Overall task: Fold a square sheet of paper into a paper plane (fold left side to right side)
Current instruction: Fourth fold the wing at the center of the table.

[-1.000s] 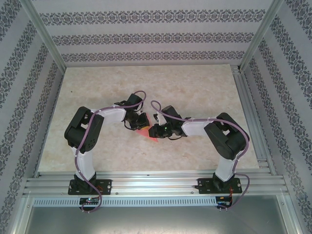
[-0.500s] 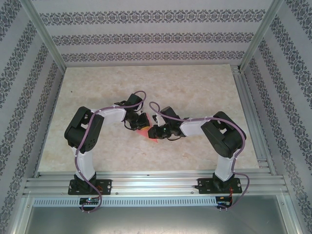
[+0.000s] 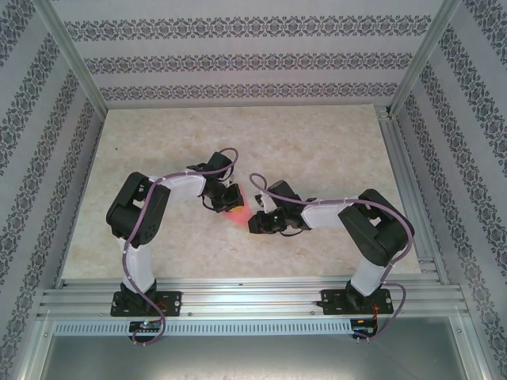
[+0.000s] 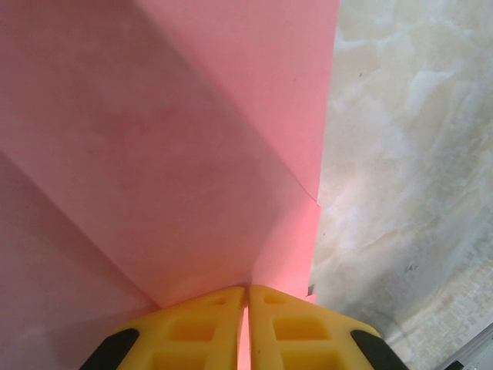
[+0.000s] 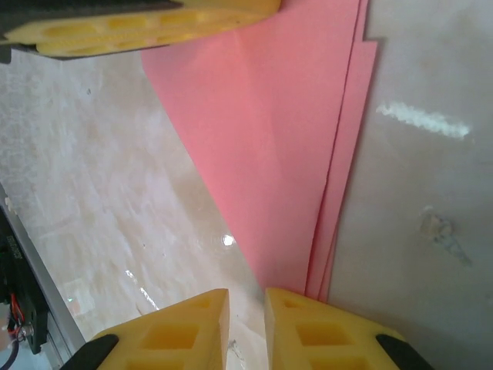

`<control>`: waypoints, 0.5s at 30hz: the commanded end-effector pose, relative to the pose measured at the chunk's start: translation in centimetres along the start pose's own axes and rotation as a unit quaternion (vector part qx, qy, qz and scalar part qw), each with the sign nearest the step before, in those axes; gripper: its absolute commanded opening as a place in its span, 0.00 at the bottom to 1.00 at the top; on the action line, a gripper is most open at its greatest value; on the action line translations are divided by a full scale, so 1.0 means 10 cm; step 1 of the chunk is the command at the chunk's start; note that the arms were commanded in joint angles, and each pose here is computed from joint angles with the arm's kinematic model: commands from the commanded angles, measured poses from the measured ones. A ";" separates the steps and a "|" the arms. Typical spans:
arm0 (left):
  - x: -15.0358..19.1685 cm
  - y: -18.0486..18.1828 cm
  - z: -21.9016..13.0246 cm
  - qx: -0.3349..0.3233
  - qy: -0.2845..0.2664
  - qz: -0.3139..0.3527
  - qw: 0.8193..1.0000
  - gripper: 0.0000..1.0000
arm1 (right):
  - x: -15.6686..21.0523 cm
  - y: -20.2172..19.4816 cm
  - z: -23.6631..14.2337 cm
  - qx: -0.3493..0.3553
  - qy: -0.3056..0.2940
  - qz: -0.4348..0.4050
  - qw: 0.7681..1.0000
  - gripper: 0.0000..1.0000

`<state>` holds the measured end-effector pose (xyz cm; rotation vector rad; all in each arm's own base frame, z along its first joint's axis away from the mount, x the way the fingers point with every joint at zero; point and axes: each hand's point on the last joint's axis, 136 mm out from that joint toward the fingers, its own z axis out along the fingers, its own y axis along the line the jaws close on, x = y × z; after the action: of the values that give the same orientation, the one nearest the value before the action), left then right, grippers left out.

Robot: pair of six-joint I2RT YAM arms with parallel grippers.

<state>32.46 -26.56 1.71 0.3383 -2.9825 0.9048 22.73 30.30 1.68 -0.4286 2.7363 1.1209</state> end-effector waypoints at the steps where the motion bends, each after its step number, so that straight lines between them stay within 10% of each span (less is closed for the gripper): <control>1: -0.07 0.29 0.14 -0.044 -0.003 -0.008 0.999 0.12 | 0.58 -0.30 -0.01 0.048 0.085 0.046 0.994 0.20; 15: -0.06 0.23 0.08 -0.032 -0.009 -0.007 0.999 0.12 | -0.10 0.34 -0.44 -0.034 -0.008 0.005 0.999 0.21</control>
<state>32.43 -26.60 1.69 0.3376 -2.9781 0.9077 20.76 27.82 4.75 -0.3800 2.7897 1.1317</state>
